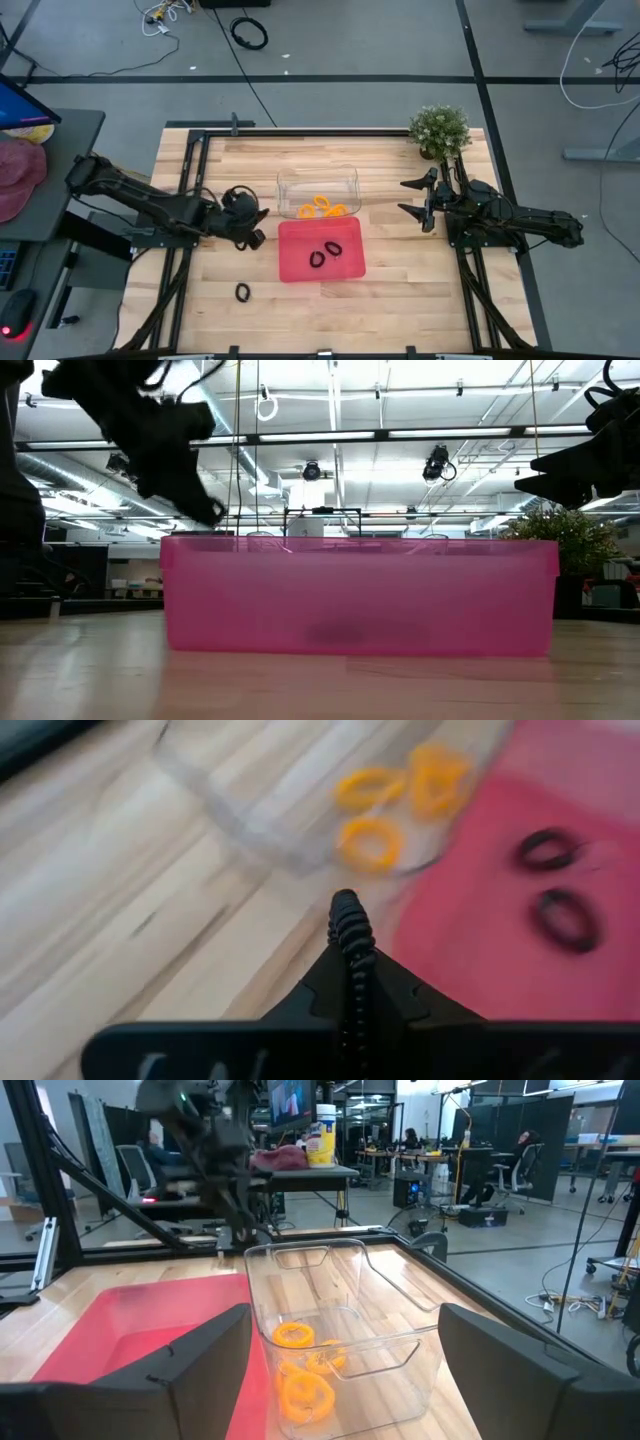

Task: Sort spring keychains
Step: Put the black spring keychain into the red bin

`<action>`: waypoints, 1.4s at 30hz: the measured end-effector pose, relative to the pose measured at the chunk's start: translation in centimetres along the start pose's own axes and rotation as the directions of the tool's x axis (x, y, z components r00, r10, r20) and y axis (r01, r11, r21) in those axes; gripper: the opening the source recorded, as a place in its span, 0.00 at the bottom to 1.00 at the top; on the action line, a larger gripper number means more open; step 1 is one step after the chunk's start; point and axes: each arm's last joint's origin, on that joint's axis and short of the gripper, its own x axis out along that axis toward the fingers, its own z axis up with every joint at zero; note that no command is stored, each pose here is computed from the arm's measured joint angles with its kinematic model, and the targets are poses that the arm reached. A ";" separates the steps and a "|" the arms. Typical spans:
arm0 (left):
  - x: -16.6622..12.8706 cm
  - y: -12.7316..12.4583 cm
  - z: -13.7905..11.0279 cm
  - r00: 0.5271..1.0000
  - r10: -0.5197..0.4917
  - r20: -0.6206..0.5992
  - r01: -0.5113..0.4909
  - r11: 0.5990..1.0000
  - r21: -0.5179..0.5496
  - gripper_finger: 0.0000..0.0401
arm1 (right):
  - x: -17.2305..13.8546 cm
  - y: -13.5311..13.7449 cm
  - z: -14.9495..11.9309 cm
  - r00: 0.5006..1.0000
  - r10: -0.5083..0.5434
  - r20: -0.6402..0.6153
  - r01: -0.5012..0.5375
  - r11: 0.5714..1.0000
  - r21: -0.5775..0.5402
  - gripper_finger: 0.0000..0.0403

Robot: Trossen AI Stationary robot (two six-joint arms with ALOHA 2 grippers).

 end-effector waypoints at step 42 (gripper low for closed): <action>0.8 -8.0 2.9 0.769 -0.515 0.379 0.438 0.856 0.276 0.05 | 0.0 0.0 0.0 1.000 0.000 0.000 0.000 1.000 0.000 0.81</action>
